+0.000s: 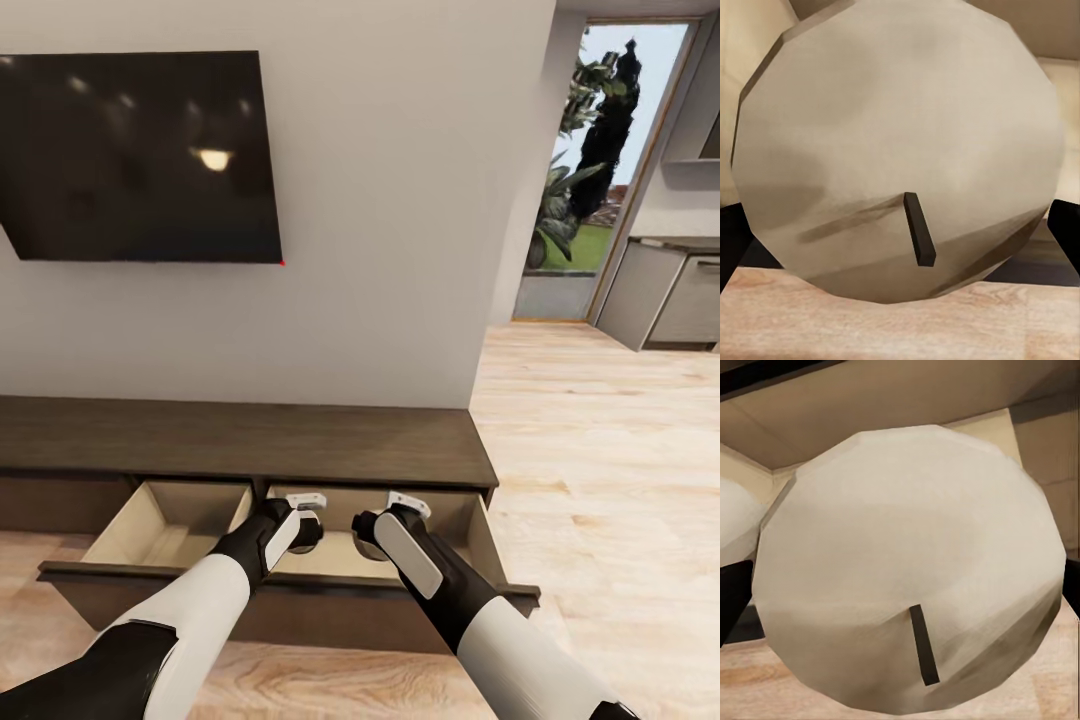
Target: Place each of the two pumpkins and all three candles from the living room inside a cabinet in the living room (use any cabinet), then make sure every cabinet is closed, and position the cauldron so it is next to a table in the living room.
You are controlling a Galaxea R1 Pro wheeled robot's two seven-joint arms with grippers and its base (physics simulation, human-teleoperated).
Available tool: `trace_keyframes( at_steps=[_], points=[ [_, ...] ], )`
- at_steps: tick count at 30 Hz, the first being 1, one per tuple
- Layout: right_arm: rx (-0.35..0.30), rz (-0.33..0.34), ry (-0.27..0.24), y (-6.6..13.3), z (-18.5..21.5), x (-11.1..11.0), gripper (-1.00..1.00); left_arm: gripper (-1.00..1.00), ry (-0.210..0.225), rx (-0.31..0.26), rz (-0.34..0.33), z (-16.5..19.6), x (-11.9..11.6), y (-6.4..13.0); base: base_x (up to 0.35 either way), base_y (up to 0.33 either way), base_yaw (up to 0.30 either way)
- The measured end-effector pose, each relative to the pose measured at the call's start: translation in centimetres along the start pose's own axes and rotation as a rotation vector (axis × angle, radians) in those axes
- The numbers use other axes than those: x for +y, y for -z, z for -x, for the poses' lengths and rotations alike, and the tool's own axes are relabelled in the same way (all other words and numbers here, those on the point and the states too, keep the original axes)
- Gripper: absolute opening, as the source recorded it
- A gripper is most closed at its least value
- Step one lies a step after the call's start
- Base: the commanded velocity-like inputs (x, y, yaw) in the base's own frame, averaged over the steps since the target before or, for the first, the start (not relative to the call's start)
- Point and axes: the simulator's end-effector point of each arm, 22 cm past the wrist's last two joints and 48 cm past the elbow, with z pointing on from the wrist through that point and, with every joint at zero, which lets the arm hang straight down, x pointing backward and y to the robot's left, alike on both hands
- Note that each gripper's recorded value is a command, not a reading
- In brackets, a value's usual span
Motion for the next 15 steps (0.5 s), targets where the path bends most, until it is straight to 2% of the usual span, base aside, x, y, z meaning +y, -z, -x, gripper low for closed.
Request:
trace_keyframes(
  at_steps=[5, 10, 15],
  points=[
    [-0.003, -0.002, 0.003, -0.76, -0.61, -0.29, -1.00, -1.00, 0.000, 0.000, 0.000, -0.64, 0.05, -0.83, 0.000, 0.000, 0.000],
    [-0.004, -0.002, 0.004, -0.76, -0.61, -0.29, -1.00, -1.00, 0.000, 0.000, 0.000, -0.66, 0.05, -0.84, 0.001, 0.000, 0.000],
    [-0.004, -0.002, 0.005, -0.76, -0.61, -0.30, -1.00, -1.00, -0.003, 0.000, 0.001, -0.66, 0.06, -0.83, 0.129, 0.047, 0.000]
  ],
)
